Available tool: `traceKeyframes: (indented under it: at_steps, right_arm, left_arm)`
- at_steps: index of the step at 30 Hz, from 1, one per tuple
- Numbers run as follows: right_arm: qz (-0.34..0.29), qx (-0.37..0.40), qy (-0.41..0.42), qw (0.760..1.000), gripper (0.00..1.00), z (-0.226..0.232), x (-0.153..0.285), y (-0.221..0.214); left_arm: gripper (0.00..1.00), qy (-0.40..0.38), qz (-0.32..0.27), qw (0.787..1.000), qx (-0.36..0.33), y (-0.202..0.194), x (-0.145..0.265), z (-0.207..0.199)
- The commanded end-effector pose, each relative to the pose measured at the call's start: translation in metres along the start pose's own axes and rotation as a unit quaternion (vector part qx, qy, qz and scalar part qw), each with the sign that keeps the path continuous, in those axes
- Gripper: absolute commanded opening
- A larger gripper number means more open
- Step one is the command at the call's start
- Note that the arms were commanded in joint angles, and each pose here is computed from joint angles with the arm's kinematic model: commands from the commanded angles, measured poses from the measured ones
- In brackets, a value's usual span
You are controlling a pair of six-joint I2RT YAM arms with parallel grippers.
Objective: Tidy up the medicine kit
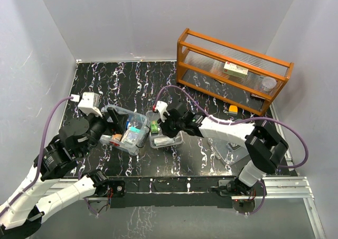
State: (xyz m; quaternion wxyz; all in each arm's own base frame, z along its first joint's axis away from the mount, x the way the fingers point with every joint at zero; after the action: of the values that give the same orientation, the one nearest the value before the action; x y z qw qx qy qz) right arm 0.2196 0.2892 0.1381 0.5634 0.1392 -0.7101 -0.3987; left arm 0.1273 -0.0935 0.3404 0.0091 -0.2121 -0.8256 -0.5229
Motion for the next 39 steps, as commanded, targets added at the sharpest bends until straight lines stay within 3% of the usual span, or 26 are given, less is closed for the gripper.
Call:
traceKeyframes:
  at_steps: [1, 9, 17, 22, 28, 34, 39]
  right_arm:
    - [-0.008, 0.006, 0.047, 0.999, 0.14, 0.015, 0.001, 0.008]
    - [0.039, -0.006, 0.067, 0.997, 0.14, 0.028, -0.016, -0.013]
    - [0.08, -0.053, 0.027, 0.995, 0.14, 0.021, -0.044, -0.025]
    - [0.053, -0.074, 0.031, 0.995, 0.14, 0.024, -0.036, -0.01]
    - [-0.018, -0.085, 0.018, 0.996, 0.23, 0.022, 0.004, 0.029]
    - [-0.036, -0.157, -0.088, 0.983, 0.29, 0.007, 0.029, 0.033]
    - [-0.007, -0.232, -0.209, 0.95, 0.29, -0.013, 0.049, 0.014]
  left_arm:
    - [0.76, 0.002, -0.005, 1.0, 0.001, -0.001, 0.0, 0.001]
    - [0.76, 0.003, -0.003, 1.0, 0.002, -0.004, -0.001, 0.002]
    - [0.76, 0.007, -0.001, 1.0, 0.0, -0.004, -0.001, 0.004]
    - [0.76, 0.007, -0.003, 1.0, -0.001, -0.003, 0.001, 0.005]
    - [0.76, 0.005, -0.005, 1.0, -0.002, -0.001, 0.002, 0.004]
    - [0.76, 0.003, -0.003, 1.0, -0.004, -0.003, 0.0, 0.003]
    - [0.77, 0.017, 0.018, 1.0, -0.011, -0.013, -0.007, 0.006]
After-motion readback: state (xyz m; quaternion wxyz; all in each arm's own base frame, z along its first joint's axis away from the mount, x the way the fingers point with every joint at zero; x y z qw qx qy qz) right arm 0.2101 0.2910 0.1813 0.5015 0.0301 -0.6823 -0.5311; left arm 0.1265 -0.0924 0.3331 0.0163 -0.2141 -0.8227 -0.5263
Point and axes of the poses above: each gripper's point midway between its finger pads, its own x axis back along the fingers, its own z axis along the line the jaws close on, y = z × x, the point moved 7 cm from there along x, back along the fingers, and after that the axes turned 11 degrees about x, right-handed, at the moved point
